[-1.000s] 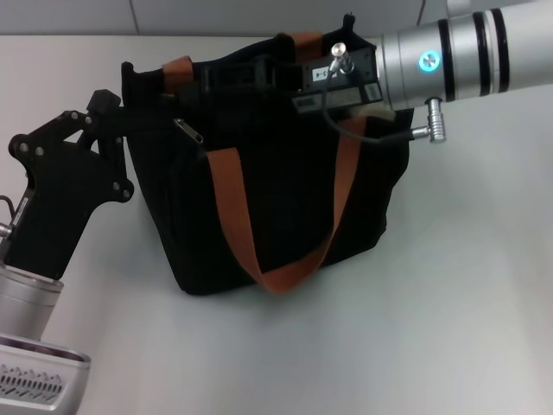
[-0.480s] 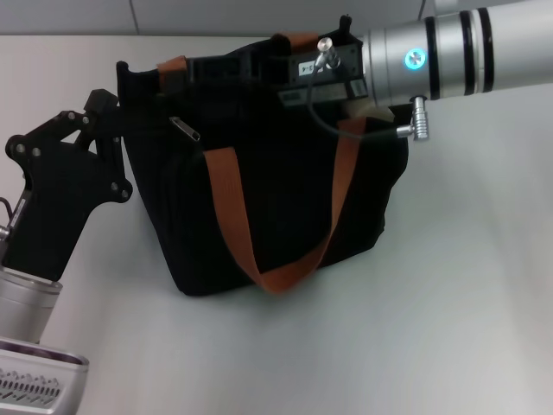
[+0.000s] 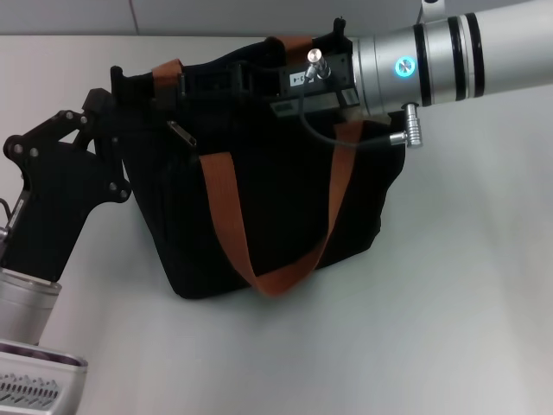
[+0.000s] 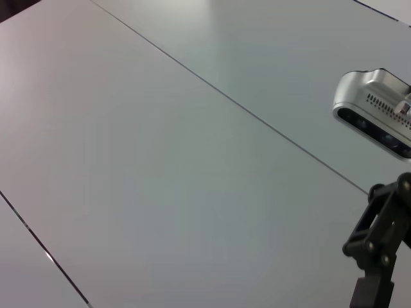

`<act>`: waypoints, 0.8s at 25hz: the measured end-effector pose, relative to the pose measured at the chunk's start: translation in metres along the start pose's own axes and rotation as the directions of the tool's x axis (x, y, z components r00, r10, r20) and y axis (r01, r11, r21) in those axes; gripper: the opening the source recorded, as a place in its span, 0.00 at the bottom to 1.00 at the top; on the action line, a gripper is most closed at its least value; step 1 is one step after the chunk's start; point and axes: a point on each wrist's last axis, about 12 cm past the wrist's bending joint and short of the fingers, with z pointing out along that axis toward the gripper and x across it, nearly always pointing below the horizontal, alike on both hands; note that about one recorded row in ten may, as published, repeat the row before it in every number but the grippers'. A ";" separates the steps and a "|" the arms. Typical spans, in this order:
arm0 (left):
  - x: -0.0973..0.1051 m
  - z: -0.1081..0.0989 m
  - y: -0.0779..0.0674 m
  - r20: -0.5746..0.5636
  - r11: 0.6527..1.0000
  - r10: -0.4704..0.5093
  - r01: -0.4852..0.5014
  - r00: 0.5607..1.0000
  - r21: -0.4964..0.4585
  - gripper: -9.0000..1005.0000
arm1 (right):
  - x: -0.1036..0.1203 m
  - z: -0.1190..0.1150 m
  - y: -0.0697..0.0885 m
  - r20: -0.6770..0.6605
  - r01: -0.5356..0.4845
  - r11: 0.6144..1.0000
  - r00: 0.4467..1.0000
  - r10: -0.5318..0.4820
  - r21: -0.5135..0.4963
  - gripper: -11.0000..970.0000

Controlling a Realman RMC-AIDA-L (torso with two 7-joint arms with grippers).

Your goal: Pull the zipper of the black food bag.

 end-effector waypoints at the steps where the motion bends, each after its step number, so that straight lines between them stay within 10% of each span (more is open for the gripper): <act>1: 0.000 -0.002 0.000 -0.005 1.000 0.001 -0.001 1.000 -0.001 0.01 | 0.001 -0.001 0.000 -0.001 -0.007 1.000 1.000 0.007 -0.005 0.86; 20: 0.000 -0.008 0.002 -0.017 1.000 0.000 0.000 1.000 -0.011 0.02 | 0.005 -0.001 0.001 -0.028 0.086 0.996 0.996 -0.086 -0.009 0.86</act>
